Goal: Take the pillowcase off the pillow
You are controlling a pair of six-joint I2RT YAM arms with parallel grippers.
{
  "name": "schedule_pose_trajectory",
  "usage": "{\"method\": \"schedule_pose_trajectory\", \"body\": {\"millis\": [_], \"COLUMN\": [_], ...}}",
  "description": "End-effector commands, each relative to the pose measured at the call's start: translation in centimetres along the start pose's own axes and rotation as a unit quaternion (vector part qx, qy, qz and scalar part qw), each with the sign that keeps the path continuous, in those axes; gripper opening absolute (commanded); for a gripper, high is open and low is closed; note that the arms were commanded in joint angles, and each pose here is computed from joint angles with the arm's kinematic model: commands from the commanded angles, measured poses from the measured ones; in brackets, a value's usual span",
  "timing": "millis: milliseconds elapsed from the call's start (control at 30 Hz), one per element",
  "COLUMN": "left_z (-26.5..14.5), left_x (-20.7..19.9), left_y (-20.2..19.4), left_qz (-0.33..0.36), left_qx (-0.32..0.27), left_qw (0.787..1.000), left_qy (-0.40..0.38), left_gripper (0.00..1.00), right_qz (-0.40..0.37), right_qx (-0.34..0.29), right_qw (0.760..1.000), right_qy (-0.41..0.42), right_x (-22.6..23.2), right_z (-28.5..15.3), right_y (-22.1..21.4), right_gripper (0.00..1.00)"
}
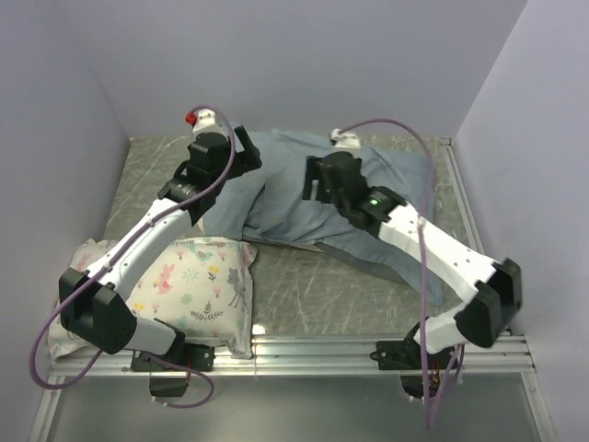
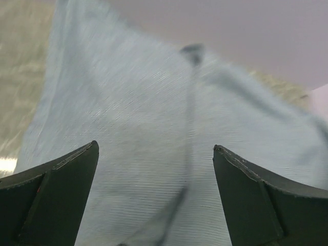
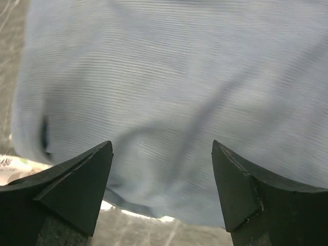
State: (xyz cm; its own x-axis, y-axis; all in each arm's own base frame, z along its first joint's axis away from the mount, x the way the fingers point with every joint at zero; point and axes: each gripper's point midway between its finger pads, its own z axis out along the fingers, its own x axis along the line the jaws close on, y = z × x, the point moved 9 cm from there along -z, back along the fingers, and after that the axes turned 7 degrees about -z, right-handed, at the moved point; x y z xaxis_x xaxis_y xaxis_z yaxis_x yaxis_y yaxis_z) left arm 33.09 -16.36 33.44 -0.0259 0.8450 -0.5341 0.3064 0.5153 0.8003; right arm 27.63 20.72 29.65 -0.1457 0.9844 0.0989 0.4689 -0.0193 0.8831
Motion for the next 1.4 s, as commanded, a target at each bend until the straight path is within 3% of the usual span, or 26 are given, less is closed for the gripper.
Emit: {"method": "schedule_pose_trajectory", "body": {"millis": [0,167,333,433,467,500,567,600,667,867,1033,1167,1367], "left_z": [1.1,3.3,4.3,4.4,4.4,4.5,4.5,4.6,4.5,4.5,6.0,7.5,8.2], "left_x": [3.2,5.1,5.2,5.6,5.7,5.8,6.1,6.2,6.7,8.1,11.2,13.1,10.7], "left_y": [-2.4,-5.9,-7.4,-7.1,-7.1,-7.1,-7.0,-6.9,-6.8,-5.6,-4.8,-5.7,-6.2], "left_qz": [-0.018,-0.014,-0.018,-0.010,-0.009,-0.008,-0.005,-0.005,-0.004,-0.021,-0.056,-0.067,-0.038], "left_qx": [0.037,0.090,0.111,0.104,0.106,0.107,0.109,0.109,0.107,0.087,0.073,0.093,0.126], "left_qw": [0.998,0.995,0.993,0.993,0.993,0.993,0.992,0.992,0.991,0.991,0.983,0.978,0.984], "left_qy": [0.040,0.041,0.027,0.045,0.049,0.052,0.061,0.065,0.077,0.103,0.158,0.173,0.119], "left_gripper": [0.99,0.99,0.95,0.81,0.76,0.62,0.44,0.28,0.17,0.01,0.01,0.01,0.01], "right_qz": [-0.040,-0.086,-0.122,-0.113,-0.099,-0.096,-0.082,-0.080,-0.056,0.000,0.030,0.046,0.055], "right_qx": [-0.010,-0.014,0.014,0.017,0.008,0.014,0.019,0.026,0.023,0.025,0.035,0.029,0.042], "right_qw": [0.999,0.996,0.990,0.990,0.992,0.991,0.990,0.989,0.989,0.983,0.975,0.976,0.984], "right_qy": [-0.022,-0.017,-0.063,-0.087,-0.084,-0.091,-0.111,-0.120,-0.135,-0.182,-0.216,-0.209,-0.162], "right_x": [3.0,7.0,7.2,5.1,4.5,3.6,1.6,0.7,-1.6,-8.5,-12.5,-13.2,-12.0], "right_z": [1.5,3.7,6.0,6.1,5.6,5.6,5.6,5.6,5.4,4.2,3.5,3.0,3.4], "right_y": [0.6,1.2,0.0,-0.7,-0.2,-0.6,-0.2,-0.6,-0.1,-0.9,-2.3,-3.0,-4.3], "right_gripper": [0.86,0.91,0.88,0.70,0.55,0.45,0.20,0.15,0.08,0.05,0.01,0.00,0.00]}}
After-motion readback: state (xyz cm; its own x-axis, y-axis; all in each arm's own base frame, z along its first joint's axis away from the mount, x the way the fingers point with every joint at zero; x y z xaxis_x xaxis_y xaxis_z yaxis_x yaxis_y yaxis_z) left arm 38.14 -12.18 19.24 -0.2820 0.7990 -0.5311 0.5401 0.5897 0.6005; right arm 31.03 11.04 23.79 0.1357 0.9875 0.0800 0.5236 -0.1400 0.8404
